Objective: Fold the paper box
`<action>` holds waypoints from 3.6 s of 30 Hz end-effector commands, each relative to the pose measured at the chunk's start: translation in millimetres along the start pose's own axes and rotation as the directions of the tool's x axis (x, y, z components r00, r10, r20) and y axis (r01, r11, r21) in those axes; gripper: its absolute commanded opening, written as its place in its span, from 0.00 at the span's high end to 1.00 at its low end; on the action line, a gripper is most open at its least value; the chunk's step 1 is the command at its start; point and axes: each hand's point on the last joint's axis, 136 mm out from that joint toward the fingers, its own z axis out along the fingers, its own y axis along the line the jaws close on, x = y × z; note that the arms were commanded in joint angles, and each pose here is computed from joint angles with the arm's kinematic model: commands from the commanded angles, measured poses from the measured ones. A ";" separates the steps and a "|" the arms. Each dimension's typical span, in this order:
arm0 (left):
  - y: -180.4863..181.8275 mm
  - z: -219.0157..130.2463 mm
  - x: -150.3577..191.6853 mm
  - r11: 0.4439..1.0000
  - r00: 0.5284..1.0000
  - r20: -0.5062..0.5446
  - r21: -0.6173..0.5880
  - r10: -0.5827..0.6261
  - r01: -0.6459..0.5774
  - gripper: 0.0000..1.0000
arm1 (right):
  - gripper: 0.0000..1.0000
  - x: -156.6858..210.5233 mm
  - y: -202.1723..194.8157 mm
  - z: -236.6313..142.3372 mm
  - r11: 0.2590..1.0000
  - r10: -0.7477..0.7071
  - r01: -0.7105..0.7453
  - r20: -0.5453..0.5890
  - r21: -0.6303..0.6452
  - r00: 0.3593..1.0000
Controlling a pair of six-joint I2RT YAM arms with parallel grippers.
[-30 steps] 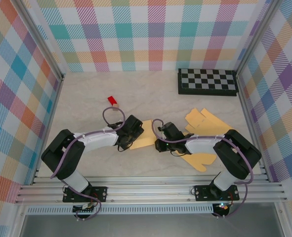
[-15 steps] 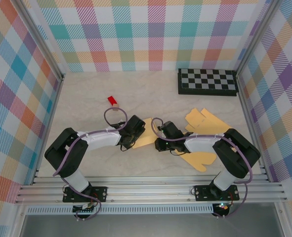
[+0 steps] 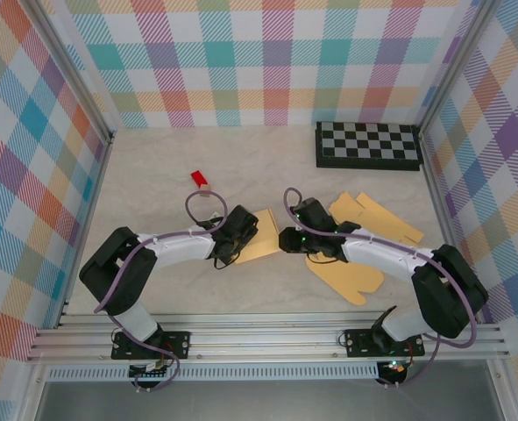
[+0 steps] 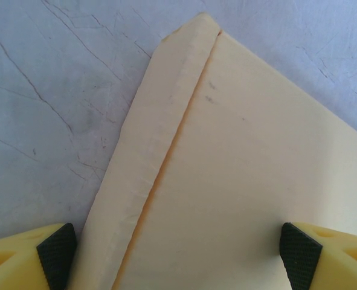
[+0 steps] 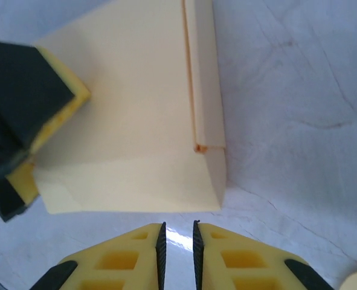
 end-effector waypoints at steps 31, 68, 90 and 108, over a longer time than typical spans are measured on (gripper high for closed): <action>100.1 26.8 8.0 0.931 0.992 -0.062 -0.343 0.108 -0.123 0.12 | 0.85 14.5 21.3 38.6 0.985 0.089 -0.087 0.009 -0.146 0.996; 92.8 25.1 12.1 0.936 0.991 -0.100 -0.331 0.094 -0.122 0.12 | 0.78 -3.7 8.7 25.8 0.995 -0.073 0.080 0.117 -0.053 0.990; 90.4 33.9 22.0 0.933 0.983 -0.152 -0.326 0.106 -0.151 0.12 | 0.83 -26.0 24.9 85.8 0.976 -0.039 0.066 0.132 -0.205 0.990; 84.3 23.9 1.5 0.909 0.968 -0.134 -0.338 0.212 -0.246 0.13 | 0.50 -53.1 -33.6 6.6 0.996 -0.079 0.077 0.050 0.048 0.996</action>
